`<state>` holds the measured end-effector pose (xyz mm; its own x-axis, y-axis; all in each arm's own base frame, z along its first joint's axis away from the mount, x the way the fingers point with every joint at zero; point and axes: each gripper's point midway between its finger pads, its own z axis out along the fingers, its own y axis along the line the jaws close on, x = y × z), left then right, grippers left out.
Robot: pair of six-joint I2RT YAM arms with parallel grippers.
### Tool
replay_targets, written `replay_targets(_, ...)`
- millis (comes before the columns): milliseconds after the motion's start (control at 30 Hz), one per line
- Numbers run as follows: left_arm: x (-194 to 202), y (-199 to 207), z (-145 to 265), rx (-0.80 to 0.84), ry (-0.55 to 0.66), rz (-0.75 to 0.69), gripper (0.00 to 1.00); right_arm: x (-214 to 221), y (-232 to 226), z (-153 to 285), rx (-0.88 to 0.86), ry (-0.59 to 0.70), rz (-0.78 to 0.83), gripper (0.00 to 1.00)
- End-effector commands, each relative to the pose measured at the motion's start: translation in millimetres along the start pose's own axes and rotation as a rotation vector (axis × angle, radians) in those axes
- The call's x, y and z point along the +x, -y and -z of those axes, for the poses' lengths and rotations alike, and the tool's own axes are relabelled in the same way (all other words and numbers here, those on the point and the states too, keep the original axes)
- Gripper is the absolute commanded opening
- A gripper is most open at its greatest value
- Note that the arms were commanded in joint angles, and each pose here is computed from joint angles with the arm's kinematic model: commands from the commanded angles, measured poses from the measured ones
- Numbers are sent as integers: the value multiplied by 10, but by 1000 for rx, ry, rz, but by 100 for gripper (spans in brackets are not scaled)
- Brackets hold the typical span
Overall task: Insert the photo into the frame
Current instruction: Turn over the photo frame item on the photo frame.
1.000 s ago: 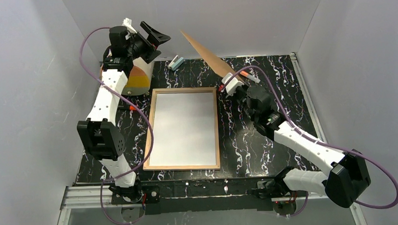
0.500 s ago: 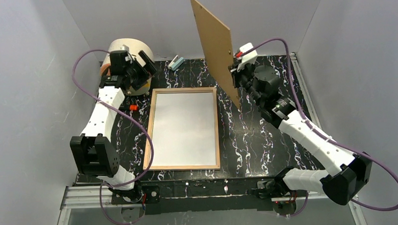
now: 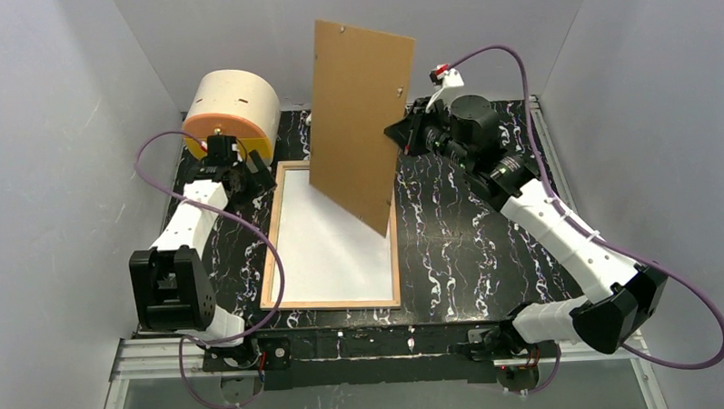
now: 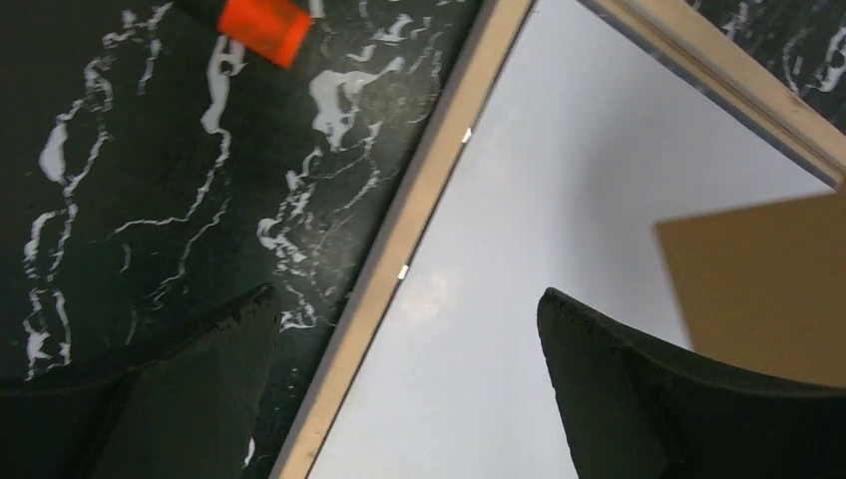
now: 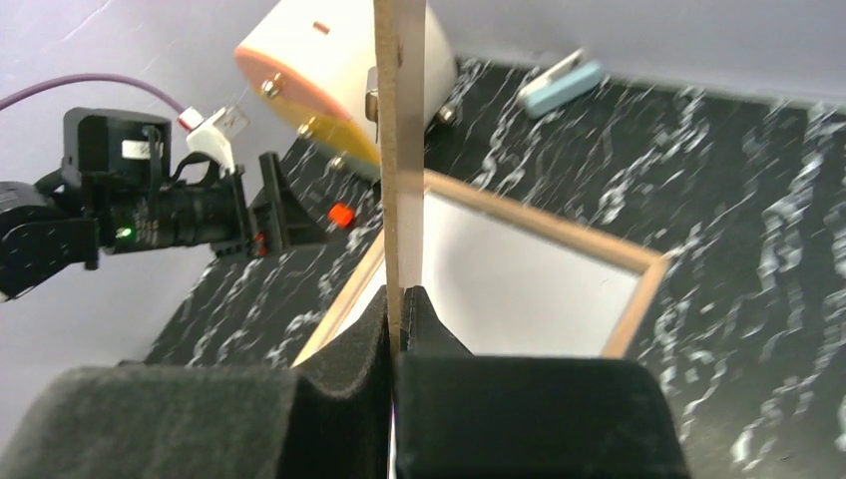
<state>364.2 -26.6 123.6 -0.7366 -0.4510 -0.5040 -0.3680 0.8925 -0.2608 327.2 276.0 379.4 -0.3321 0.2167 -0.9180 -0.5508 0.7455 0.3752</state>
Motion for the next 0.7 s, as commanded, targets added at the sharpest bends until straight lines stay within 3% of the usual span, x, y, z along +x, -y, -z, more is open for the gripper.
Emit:
replay_targets(0, -25, -399, 72, -90, 50, 35, 98, -168, -373, 67, -146, -6, -269, 1)
replay_targets(133, 113, -456, -78, -82, -4, 49, 98, 234, -196, 25, -102, -252, -481, 1)
replay_targets(233, 233, -388, -186, -28, -48, 48, 89, 488, -91, 82, -85, -383, -585, 1)
replay_targets(500, 593, -288, -411, 63, -168, 88, 54, 607, 90, 241, -92, -493, -709, 1)
replay_targets(667, 786, -406, -507, 14, -220, 116, 48, 643, 174, 284, -97, -517, -710, 1)
